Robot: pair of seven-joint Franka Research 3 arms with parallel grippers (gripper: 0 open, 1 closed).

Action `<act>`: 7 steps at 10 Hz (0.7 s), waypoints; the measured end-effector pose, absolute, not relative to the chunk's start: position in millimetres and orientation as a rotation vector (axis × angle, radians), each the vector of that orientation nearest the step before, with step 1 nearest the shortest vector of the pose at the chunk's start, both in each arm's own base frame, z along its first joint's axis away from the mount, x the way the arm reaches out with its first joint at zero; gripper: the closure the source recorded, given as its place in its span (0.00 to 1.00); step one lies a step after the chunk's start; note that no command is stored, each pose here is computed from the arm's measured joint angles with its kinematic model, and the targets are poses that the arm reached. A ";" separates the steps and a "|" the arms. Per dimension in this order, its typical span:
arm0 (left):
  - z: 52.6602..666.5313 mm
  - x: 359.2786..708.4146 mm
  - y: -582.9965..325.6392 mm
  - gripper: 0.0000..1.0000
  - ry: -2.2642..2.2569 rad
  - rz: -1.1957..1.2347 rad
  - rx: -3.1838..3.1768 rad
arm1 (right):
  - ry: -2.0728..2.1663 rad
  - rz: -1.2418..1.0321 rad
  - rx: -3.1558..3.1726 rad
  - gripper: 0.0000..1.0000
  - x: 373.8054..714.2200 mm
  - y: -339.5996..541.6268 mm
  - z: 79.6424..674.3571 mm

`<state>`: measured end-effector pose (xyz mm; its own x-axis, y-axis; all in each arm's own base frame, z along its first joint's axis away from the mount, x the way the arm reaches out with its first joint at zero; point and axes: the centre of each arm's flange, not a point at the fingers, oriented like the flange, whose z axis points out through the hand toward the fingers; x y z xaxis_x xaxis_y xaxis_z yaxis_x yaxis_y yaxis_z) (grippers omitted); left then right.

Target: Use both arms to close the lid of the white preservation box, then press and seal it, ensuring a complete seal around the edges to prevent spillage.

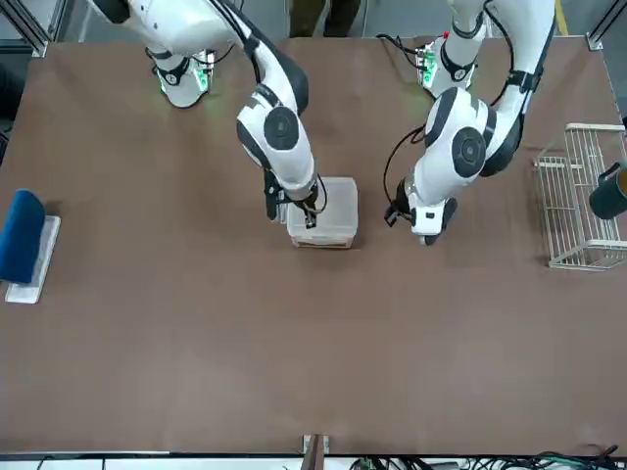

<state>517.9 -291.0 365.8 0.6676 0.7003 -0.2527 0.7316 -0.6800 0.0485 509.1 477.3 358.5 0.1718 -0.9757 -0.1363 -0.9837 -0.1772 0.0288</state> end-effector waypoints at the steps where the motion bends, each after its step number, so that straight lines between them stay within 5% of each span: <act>1: 372.0 512.8 -307.6 0.99 1.201 -0.318 2.721 | 1.954 0.190 -2.405 0.99 517.4 459.0 365.2; 7: 349.2 464.1 -443.1 0.99 1.277 -0.271 2.586 | 1.731 0.547 -2.490 0.99 538.3 326.7 325.2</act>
<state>464.1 -443.1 349.2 0.6000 0.7527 -0.2711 0.7979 -0.5874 0.1351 538.3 326.7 325.2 0.3066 -0.8962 -0.3206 -0.9177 -0.3677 0.1505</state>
